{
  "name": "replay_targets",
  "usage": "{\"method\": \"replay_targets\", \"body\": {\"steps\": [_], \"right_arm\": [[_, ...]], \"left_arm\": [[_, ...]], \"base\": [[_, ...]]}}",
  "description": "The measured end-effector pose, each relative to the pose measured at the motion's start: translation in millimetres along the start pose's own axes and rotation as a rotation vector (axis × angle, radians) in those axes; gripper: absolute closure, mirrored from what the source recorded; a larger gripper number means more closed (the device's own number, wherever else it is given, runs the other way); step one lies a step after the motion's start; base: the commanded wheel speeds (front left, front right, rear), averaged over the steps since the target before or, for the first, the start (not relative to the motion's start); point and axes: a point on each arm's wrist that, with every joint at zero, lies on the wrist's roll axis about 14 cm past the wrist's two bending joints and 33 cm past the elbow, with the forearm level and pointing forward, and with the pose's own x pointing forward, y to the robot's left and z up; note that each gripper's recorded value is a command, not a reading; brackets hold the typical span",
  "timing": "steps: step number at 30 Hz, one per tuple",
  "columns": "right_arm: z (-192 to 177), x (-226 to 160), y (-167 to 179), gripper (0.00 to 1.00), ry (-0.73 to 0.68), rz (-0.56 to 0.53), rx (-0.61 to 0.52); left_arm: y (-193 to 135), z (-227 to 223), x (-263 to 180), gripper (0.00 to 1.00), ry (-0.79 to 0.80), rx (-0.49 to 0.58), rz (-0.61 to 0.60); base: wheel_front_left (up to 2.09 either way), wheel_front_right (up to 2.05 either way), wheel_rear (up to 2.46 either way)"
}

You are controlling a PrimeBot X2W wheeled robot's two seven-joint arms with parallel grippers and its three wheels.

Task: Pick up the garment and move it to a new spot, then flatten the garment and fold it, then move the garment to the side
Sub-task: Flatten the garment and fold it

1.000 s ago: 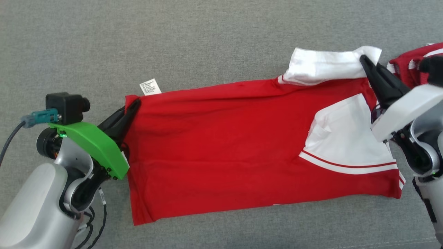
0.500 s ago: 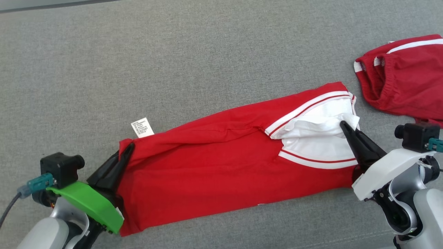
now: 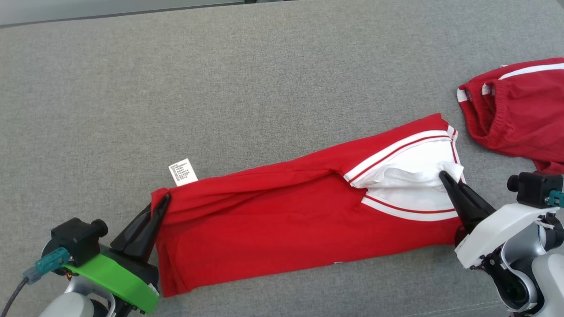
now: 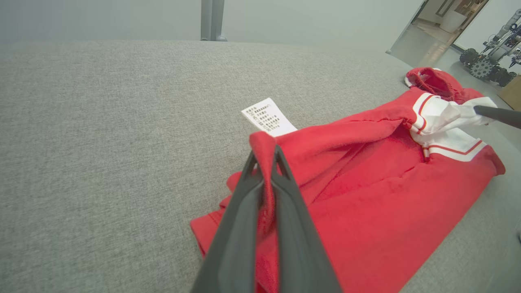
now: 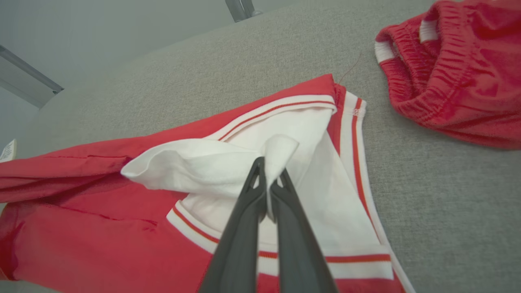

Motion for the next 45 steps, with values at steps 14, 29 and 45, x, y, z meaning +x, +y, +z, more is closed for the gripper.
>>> {"method": "replay_targets", "body": {"steps": [14, 29, 45], "right_arm": [[-30, -20, -20, 0.0, 0.086, -0.054, -0.002], [14, -82, -76, 0.0, -0.201, -0.259, -0.161], [24, -115, -65, 0.0, -0.366, -0.35, -0.378]], "left_arm": [[-19, -73, -35, 0.0, 0.181, 0.157, -0.026], [40, 40, -91, 0.0, -0.331, 0.132, 0.593], [33, 14, -112, 0.0, -0.31, 0.056, 0.555]], "base": [[0.0, 0.0, 0.0], [0.0, 0.0, 0.0], [0.0, 0.0, 0.0]]}}
